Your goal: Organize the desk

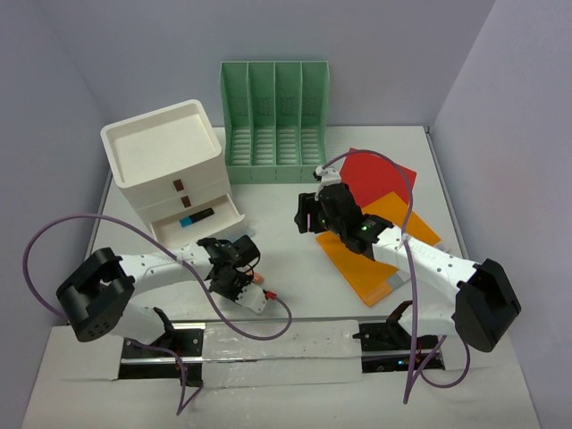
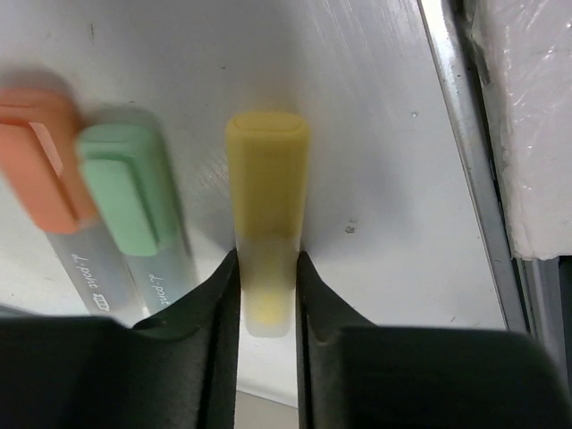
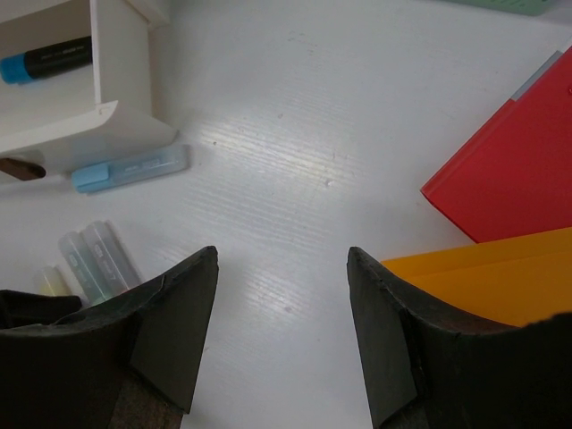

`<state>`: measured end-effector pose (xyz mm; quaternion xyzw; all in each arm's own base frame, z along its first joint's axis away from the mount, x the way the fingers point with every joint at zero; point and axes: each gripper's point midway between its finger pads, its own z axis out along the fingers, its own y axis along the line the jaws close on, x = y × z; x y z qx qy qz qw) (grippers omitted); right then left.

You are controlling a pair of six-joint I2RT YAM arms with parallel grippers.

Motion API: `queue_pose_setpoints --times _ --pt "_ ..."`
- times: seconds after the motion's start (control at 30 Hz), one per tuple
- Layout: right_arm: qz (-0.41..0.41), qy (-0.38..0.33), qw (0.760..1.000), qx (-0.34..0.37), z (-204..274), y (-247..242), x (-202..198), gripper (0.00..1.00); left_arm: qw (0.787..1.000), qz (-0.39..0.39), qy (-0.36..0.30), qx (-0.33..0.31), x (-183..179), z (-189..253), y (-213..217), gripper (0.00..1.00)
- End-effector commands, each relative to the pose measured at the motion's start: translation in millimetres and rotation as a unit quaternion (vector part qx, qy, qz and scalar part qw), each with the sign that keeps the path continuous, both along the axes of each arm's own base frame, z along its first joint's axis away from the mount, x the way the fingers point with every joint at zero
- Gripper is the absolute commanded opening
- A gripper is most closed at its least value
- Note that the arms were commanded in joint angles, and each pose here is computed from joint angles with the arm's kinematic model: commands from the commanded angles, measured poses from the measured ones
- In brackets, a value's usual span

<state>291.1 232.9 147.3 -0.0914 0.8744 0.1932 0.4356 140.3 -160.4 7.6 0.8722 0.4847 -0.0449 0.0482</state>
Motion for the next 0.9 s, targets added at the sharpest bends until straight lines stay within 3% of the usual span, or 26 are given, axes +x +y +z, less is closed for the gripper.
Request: queue_pose_setpoints --times 0.0,0.07,0.27,0.4,0.43,0.53,0.7,0.87 --pt "-0.01 -0.017 1.0 0.002 8 -4 1 0.67 0.999 0.002 0.044 0.007 -21 -14 6 0.09" --pt "-0.01 -0.011 1.0 0.003 5 -1 2 0.67 0.999 0.01 0.045 0.007 -23 -9 6 0.0" --pt "-0.009 -0.003 1.0 0.003 8 4 5 0.66 0.992 0.098 0.051 -0.056 -19 42 -22 0.0" --pt "-0.014 -0.009 1.0 0.002 12 1 7 0.66 0.971 0.199 0.046 -0.123 -4 99 -40 0.0" --pt "-0.015 -0.011 1.0 0.003 14 1 7 0.66 0.962 0.223 0.031 -0.156 11 125 -48 0.0" --pt "-0.035 -0.007 0.999 0.003 13 -3 9 0.66 0.902 0.376 -0.018 -0.21 71 173 -22 0.0" --pt "-0.03 0.019 0.999 -0.019 -2 4 9 0.64 0.828 0.52 -0.076 -0.196 136 177 47 0.0" --pt "-0.004 0.011 0.999 -0.031 0 21 2 0.64 0.813 0.553 -0.082 -0.161 149 148 71 0.02"
